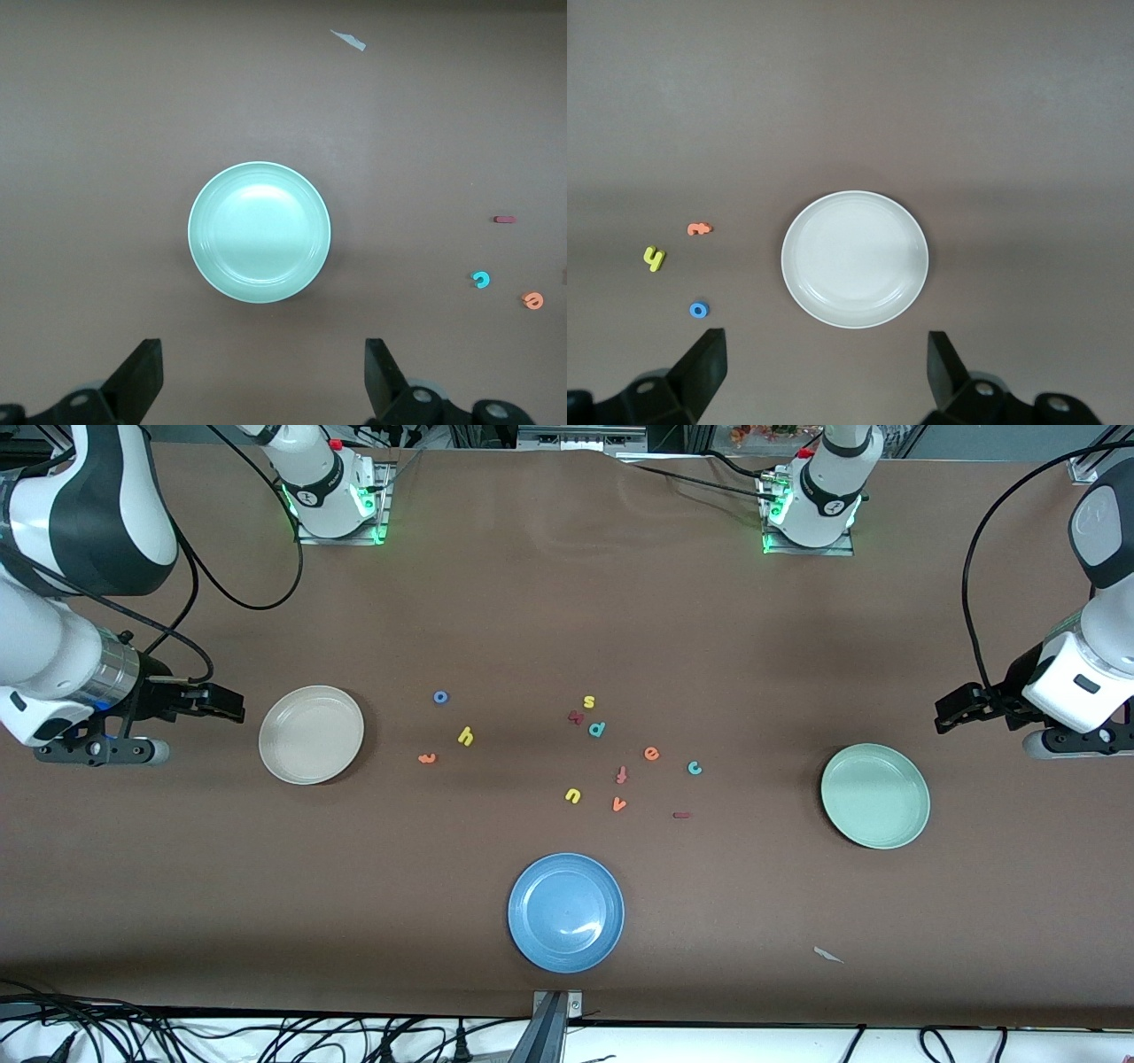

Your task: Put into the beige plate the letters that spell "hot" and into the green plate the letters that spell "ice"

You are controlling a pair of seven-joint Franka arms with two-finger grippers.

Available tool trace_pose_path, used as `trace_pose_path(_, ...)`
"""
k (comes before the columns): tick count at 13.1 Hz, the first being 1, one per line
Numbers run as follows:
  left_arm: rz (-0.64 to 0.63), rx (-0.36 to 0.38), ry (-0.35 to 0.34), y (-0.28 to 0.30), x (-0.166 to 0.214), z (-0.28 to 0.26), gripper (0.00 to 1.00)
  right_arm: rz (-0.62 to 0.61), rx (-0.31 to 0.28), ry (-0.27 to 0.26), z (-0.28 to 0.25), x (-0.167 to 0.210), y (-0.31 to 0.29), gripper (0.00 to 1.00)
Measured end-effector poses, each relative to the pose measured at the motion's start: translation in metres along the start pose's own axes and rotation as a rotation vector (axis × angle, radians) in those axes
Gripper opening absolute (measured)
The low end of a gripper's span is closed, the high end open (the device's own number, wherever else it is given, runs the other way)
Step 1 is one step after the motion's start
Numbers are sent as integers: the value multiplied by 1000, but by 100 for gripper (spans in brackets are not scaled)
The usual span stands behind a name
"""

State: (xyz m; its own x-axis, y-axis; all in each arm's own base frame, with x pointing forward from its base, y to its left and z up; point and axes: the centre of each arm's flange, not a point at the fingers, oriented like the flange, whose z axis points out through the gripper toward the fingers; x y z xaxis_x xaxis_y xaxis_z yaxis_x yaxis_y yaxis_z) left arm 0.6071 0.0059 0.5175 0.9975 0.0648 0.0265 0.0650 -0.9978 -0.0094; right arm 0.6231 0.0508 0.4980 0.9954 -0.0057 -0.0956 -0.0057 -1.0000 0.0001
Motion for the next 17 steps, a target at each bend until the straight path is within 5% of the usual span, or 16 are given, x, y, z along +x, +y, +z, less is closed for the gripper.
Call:
trace_pose_path(6,-5,-25,-1,25,8,21,100,0,0,-1,0,0,0,100)
trace_pose_path(17,-156,-90,-28,166,10,107,100,22,-2,-5,4,-1,-6,100)
